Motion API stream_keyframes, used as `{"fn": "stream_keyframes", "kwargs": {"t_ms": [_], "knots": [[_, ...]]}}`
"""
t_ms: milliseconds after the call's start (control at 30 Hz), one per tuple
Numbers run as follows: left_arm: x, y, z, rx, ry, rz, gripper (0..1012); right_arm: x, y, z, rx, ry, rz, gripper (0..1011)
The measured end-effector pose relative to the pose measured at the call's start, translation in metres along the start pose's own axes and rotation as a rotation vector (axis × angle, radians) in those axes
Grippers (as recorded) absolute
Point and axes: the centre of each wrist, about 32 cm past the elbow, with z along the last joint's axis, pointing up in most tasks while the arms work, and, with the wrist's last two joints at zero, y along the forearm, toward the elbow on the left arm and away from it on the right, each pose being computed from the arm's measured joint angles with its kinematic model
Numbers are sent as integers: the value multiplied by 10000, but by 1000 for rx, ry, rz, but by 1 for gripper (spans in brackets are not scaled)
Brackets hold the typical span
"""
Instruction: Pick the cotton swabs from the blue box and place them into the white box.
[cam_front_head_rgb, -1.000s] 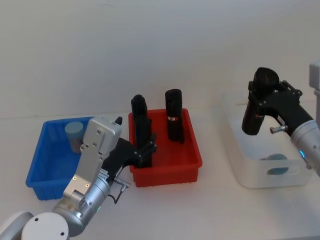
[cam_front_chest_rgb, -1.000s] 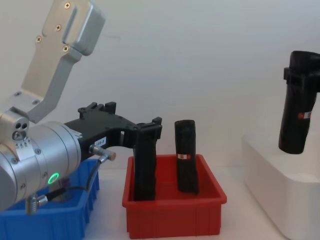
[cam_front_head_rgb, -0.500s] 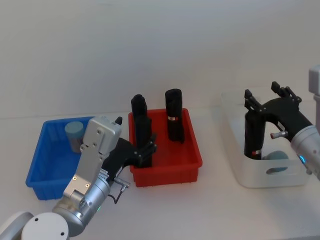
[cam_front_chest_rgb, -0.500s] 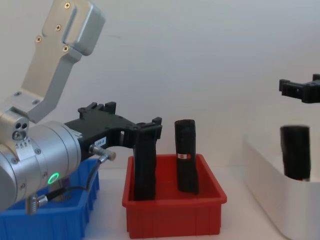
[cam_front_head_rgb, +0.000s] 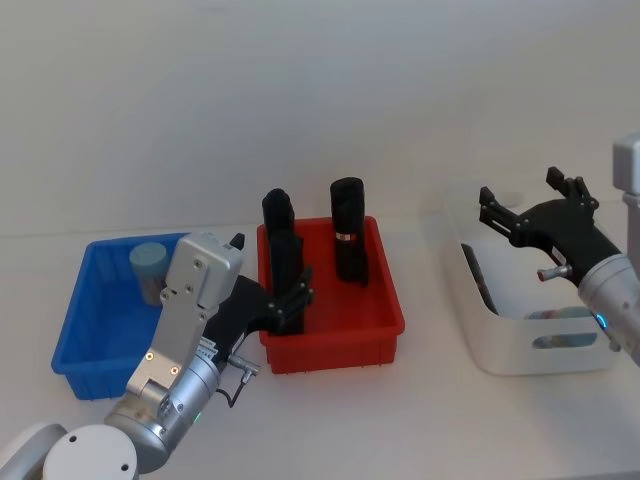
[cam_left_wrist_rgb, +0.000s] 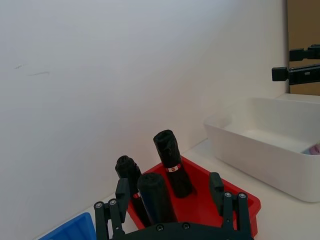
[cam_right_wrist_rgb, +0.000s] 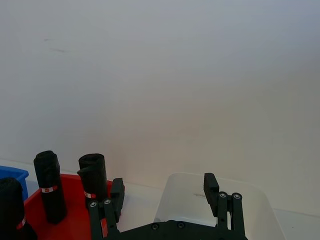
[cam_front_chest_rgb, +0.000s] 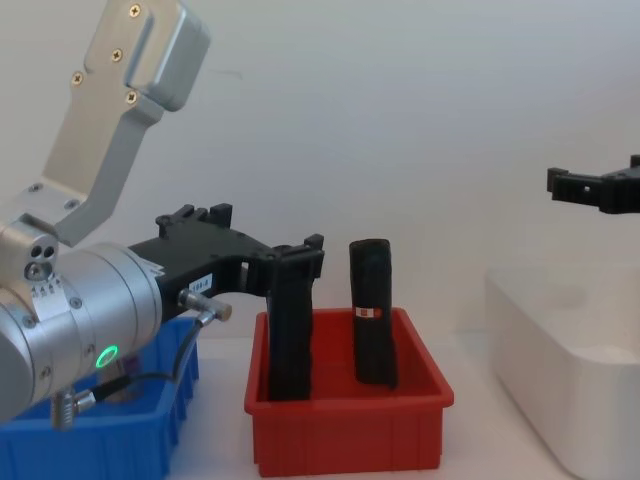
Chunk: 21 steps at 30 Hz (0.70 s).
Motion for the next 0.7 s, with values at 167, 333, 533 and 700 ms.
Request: {"fn": "stream_keyframes", "kwargs": {"t_ms": [167,333,533,700], "knots": [[0,0,0,0,0,0,1004,0,2,-5,1,0,1,1002],[0,0,0,0,0,0,1004,2,4,-7,2,0,2,1002],[0,0,0,0,0,0,1004,3,5,-9,3,-1,2,1002],[0,0,0,0,0,0,1004,3,7,-9,4,-1,2,1002]]}}
